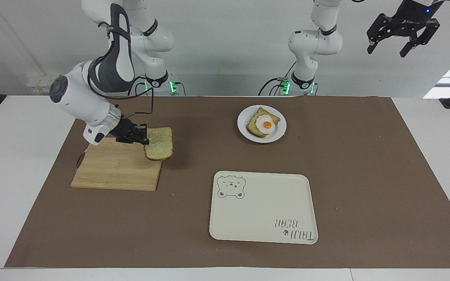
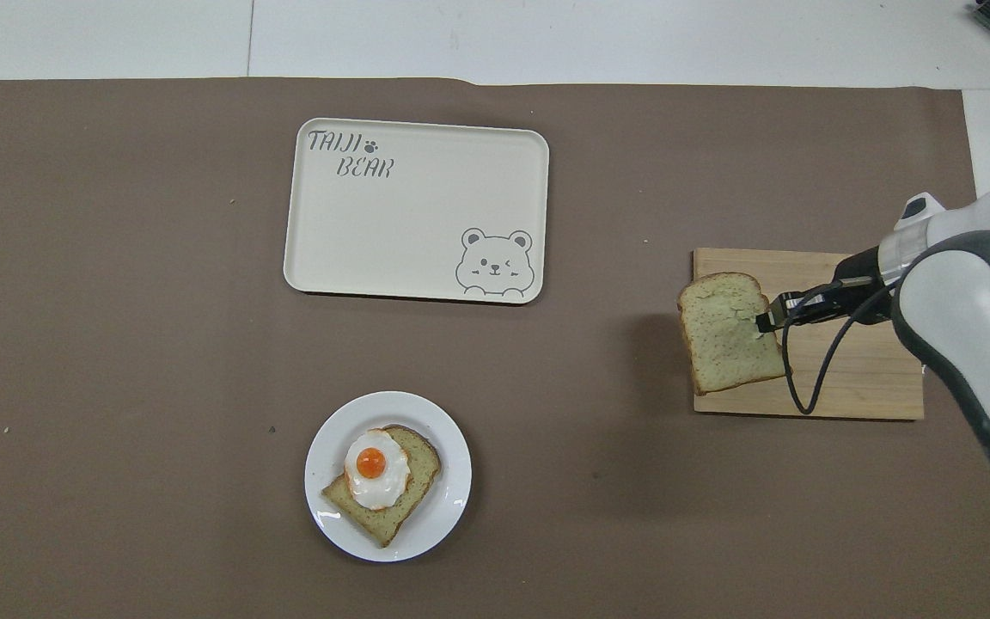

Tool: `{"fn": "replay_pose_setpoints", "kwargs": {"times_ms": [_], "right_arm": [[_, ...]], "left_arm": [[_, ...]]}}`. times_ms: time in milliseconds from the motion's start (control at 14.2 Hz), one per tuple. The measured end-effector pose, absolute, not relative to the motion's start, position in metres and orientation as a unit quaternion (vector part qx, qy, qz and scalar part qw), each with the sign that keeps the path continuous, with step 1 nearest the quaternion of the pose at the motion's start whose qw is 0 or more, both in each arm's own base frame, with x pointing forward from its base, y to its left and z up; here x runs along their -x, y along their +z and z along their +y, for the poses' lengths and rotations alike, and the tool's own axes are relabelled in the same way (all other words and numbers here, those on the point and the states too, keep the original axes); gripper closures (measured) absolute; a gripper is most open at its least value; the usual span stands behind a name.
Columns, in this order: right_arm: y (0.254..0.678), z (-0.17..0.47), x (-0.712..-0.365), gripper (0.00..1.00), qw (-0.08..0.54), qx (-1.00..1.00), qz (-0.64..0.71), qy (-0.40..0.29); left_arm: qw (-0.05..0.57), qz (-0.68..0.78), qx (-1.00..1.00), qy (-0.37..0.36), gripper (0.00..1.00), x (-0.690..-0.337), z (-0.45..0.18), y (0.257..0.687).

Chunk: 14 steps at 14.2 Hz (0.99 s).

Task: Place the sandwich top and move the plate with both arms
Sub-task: 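Lift the bread slice with the right gripper and carry it to the plate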

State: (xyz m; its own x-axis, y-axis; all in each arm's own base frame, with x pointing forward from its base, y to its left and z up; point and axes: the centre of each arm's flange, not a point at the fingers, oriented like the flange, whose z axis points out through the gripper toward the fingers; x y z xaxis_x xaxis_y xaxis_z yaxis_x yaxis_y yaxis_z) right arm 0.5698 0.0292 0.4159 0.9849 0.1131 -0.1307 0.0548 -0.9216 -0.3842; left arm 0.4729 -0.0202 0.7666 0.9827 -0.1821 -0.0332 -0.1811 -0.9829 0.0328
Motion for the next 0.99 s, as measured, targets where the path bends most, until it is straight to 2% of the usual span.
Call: {"fn": "replay_pose_setpoints", "kwargs": {"times_ms": [494, 989], "right_arm": [[0.420, 0.147, -0.558, 0.93, 0.177, 0.980, -0.035, 0.085], [0.420, 0.263, -0.521, 0.93, 0.162, 0.984, -0.004, 0.078]], "left_arm": [[0.015, -0.091, -0.996, -0.018, 0.00, -0.473, -0.020, 0.767], [0.015, -0.091, -0.996, -0.018, 0.00, -0.473, -0.020, 0.767]]}}
